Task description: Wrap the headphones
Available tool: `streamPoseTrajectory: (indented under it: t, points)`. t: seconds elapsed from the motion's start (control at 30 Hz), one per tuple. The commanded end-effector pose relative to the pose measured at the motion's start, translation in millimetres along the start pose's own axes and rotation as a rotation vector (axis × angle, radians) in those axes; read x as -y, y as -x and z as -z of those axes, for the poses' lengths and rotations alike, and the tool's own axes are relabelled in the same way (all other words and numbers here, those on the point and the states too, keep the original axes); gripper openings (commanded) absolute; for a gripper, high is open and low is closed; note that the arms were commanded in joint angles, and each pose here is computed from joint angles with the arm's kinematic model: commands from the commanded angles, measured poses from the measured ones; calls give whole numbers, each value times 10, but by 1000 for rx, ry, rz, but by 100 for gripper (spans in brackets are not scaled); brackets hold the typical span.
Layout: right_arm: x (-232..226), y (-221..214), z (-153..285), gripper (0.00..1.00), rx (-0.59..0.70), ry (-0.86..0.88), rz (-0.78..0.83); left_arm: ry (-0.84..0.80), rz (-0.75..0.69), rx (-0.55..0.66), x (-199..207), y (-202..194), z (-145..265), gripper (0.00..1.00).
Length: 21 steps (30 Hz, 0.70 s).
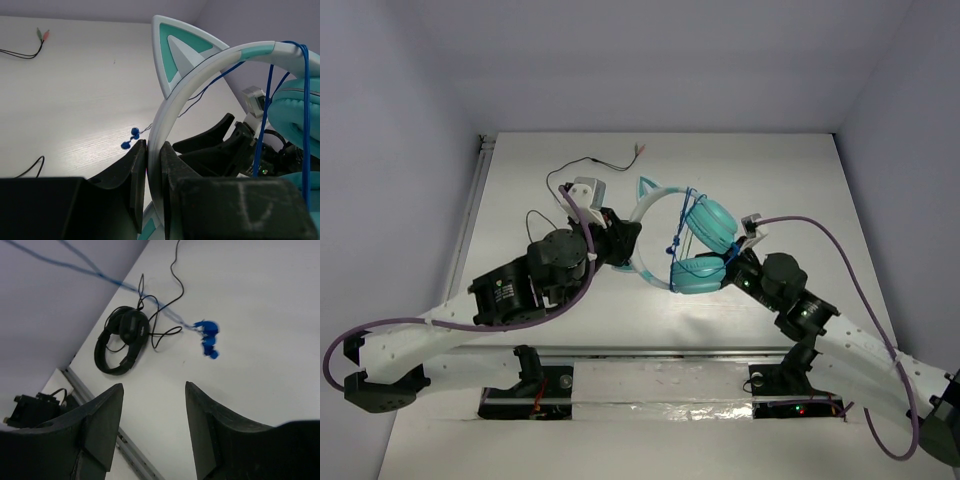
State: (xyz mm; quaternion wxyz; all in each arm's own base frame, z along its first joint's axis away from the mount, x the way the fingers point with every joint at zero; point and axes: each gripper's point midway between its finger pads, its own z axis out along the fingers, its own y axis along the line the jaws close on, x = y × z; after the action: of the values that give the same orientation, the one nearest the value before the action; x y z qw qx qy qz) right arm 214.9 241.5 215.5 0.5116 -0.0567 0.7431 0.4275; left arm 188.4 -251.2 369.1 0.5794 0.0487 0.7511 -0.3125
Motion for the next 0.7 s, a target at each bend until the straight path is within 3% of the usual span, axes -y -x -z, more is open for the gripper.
streamPoseTrajectory:
  t: [0.0, 0.17, 0.53, 0.63, 0.67]
  points:
    - [-255, 107, 49, 59, 11, 121, 29, -51, 126, 140, 182, 544, 90, 0]
    - [-100, 134, -53, 68, 27, 38, 45, -59, 129, 138, 203, 535, 81, 0]
    - [14, -55, -493, 68, -28, 18, 52, -108, 145, 106, 297, 454, 74, 0]
    - [54, -32, -572, 54, 6, 9, 51, -118, 156, 104, 303, 453, 95, 0]
    - [28, -18, -592, 33, 6, 17, 42, -114, 156, 103, 296, 452, 96, 0]
